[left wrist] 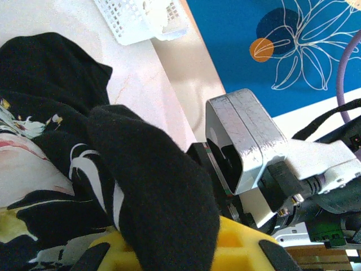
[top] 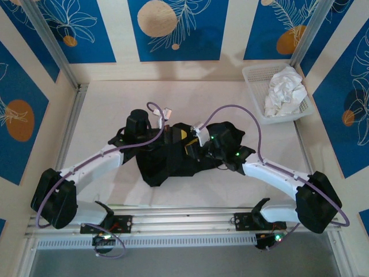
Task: Fold the inside-out t-shirt
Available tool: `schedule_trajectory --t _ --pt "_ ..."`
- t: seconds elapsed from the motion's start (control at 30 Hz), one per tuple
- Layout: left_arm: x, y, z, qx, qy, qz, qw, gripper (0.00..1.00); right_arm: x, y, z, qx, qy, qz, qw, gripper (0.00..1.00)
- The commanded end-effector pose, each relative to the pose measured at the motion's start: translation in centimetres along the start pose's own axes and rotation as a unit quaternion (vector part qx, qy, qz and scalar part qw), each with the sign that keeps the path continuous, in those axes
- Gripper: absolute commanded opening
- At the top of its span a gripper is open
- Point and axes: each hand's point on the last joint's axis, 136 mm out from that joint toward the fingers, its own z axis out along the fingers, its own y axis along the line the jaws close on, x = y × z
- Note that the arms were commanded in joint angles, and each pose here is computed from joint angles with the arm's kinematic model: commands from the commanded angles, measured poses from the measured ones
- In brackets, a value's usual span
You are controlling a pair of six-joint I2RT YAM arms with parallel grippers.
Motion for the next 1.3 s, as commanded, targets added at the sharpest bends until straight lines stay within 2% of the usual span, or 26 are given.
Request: schedule_trajectory --t 0.0,0.07,0.33,0.67,0.8,0.93,1.07,1.27 --pt "-1.3 -1.5 -0.6 0.013 -0.019 0.028 0.999 0.00 -3.1 1.8 -1.0 -0.041 -0.043 -0.025 0.998 0.09" --pt "-1.4 -1.0 -0.6 0.004 -0.023 0.028 0.999 0.00 -3.4 2.5 -1.8 -0.061 -0.054 -0.029 0.996 0.00" --pt "-2.1 0.5 -0.6 -0.033 -0.034 0.031 0.998 0.00 -3.9 5.5 -4.9 -0.146 -0.071 -0.031 0.986 0.00" --pt "-2.6 1.8 -0.6 -0.052 -0.041 0.032 0.997 0.00 -5.9 6.8 -8.1 -0.205 -0.099 -0.005 0.974 0.00" --pt "-2.5 2.5 -0.6 -0.065 -0.036 0.038 0.997 0.22 -7.1 6.5 -8.3 -0.197 -0.102 0.023 0.975 0.00" --pt "-2.4 4.2 -1.6 -0.133 -0.034 0.060 0.989 0.44 -8.2 5.4 -7.8 -0.169 -0.106 0.078 0.977 0.00" --pt "-2.3 5.5 -5.4 -0.244 -0.070 0.107 0.961 0.60 -9.4 4.2 -7.6 -0.144 -0.109 0.148 0.972 0.00" --pt "-0.3 1.9 -8.4 -0.296 -0.106 0.204 0.927 0.75 -10.2 3.7 -6.8 -0.132 -0.085 0.188 0.970 0.00"
